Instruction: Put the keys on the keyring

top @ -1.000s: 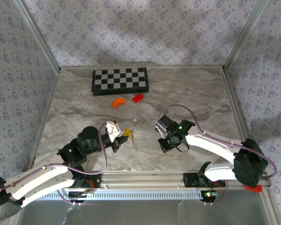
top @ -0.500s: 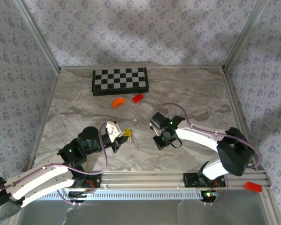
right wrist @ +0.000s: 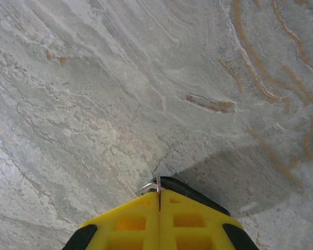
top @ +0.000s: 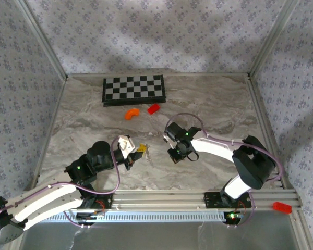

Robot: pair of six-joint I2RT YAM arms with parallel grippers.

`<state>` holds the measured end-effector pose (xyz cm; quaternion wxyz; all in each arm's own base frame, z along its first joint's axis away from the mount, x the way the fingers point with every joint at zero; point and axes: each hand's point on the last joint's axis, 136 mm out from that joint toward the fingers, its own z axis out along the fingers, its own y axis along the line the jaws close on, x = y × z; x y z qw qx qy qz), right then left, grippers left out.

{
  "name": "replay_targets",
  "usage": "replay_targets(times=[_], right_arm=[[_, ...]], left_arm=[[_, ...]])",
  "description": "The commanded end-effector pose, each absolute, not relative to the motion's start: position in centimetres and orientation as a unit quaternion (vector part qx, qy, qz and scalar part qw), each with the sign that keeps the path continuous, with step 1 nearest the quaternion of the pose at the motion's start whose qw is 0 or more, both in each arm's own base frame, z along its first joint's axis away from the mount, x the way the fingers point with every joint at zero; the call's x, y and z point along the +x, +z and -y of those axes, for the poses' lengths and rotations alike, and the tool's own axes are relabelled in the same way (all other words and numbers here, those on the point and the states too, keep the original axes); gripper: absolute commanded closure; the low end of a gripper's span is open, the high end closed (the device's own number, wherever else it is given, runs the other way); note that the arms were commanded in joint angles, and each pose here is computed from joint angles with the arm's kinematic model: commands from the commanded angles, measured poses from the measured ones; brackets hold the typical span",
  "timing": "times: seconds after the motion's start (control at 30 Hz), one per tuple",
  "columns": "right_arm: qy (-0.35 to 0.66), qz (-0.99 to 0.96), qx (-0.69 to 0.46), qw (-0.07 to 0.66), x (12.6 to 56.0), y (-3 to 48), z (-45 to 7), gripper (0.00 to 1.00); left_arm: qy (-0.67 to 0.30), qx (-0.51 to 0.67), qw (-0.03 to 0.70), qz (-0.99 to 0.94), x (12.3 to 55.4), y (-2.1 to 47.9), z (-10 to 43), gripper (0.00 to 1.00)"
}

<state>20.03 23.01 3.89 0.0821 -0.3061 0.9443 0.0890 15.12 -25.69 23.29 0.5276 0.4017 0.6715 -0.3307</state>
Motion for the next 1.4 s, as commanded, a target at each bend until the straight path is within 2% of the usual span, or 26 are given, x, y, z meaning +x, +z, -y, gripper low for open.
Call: replay_targets(times=[0.0, 1.0, 1.37], right_arm=[[0.104, -0.94, -0.313, 0.09, 20.7, 4.0, -24.0, 1.0], [0.141, -0.937, -0.308, 0.085, 21.0, 2.8, -25.3, 1.0], [0.169, -0.933, -0.307, 0.085, 20.9, 2.7, -26.0, 0.92]], left_arm=[[-0.339, 0.397, 0.546, -0.655, 15.1, 24.8, 25.7, 1.0], [-0.342, 0.396, 0.546, -0.654, 14.9, 24.9, 25.7, 1.0], [-0.341, 0.397, 0.547, -0.653, 14.9, 25.1, 25.7, 1.0]])
